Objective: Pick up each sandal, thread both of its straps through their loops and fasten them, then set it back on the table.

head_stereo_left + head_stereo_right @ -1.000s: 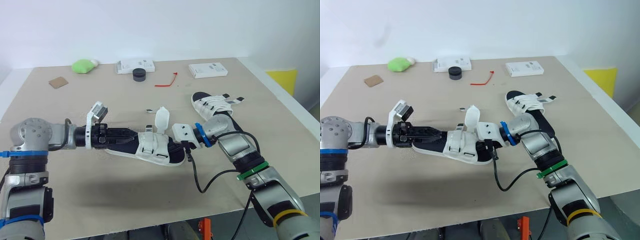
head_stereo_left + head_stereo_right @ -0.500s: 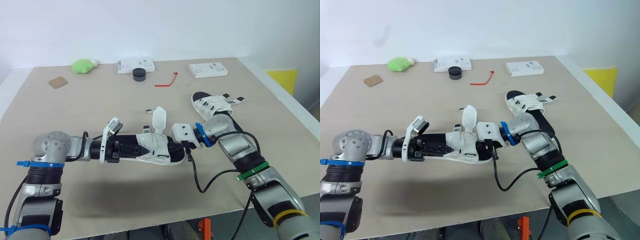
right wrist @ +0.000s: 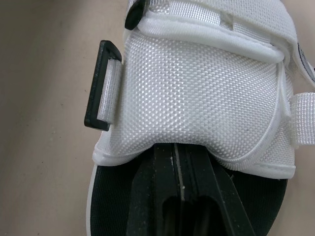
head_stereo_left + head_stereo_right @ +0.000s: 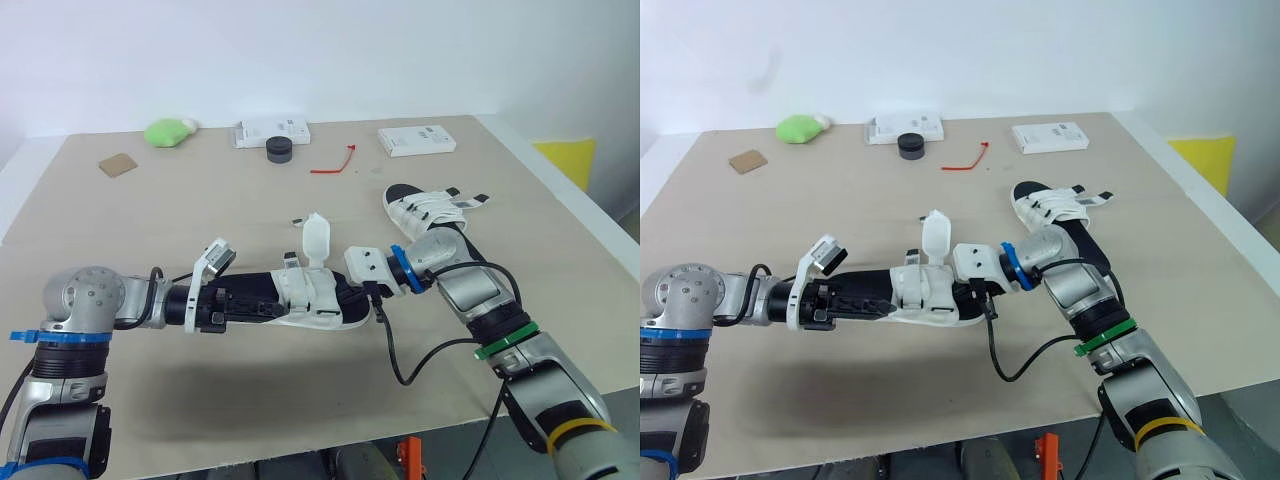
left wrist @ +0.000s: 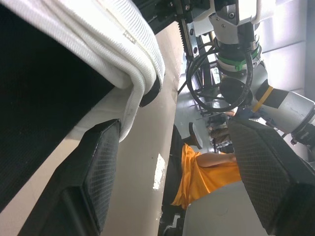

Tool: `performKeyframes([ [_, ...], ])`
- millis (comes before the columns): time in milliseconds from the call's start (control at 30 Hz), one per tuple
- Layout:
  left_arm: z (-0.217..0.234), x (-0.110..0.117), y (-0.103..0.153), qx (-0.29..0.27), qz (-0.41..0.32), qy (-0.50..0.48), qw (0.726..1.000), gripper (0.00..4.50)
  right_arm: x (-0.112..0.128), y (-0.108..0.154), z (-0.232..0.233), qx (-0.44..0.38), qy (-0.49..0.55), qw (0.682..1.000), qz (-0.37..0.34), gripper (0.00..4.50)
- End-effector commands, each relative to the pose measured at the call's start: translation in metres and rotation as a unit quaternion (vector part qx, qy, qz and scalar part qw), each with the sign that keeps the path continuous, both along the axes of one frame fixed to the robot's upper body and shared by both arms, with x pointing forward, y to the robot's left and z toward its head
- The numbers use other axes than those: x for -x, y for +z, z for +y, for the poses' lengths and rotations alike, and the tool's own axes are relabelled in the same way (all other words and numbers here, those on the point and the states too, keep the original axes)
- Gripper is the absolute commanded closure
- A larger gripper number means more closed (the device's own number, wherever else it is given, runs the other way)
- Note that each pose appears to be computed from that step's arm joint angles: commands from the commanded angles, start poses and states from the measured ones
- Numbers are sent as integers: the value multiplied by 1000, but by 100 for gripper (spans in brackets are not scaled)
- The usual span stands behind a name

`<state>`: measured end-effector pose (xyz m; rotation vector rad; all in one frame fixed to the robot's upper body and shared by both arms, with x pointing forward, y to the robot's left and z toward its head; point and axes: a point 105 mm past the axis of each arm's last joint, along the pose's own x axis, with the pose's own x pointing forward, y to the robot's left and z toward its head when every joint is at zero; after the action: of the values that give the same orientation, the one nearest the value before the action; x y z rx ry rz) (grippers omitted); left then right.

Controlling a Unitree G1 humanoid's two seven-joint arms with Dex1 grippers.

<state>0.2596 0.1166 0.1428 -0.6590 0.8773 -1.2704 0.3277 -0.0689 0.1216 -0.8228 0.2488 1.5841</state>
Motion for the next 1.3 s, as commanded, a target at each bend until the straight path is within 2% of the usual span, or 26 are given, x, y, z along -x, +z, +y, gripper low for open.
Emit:
performKeyframes([
  [33,-6,14,4,16,-4,-31,999,96,-3,-27,-17,61,-31,997,23,450],
  [167,-6,12,3,17,-3,-23,1000,96,-4,-26,-17,61,-31,997,22,450],
  [467,18,-16,12,-23,-40,27,999,96,-4,-26,-17,63,-29,997,23,450],
  [700,35,-14,28,-31,-63,5,998,96,-3,-27,-17,63,-29,997,24,450],
  [800,32,-40,41,19,-65,58,996,96,-3,-27,-17,62,-30,997,24,450],
  [900,17,-82,57,88,-52,131,986,96,-3,-27,-17,60,-31,997,25,450],
  [967,7,-97,62,108,-40,155,981,96,-3,-27,-16,59,-31,997,25,450],
  [1067,-4,-111,61,111,-20,179,977,96,-2,-27,-15,58,-32,998,24,450],
  [1167,-19,-122,46,87,-1,194,977,96,-2,-27,-15,57,-34,998,24,450],
  [1300,-22,-127,39,81,11,203,976,96,-1,-27,-17,56,-38,997,25,450],
])
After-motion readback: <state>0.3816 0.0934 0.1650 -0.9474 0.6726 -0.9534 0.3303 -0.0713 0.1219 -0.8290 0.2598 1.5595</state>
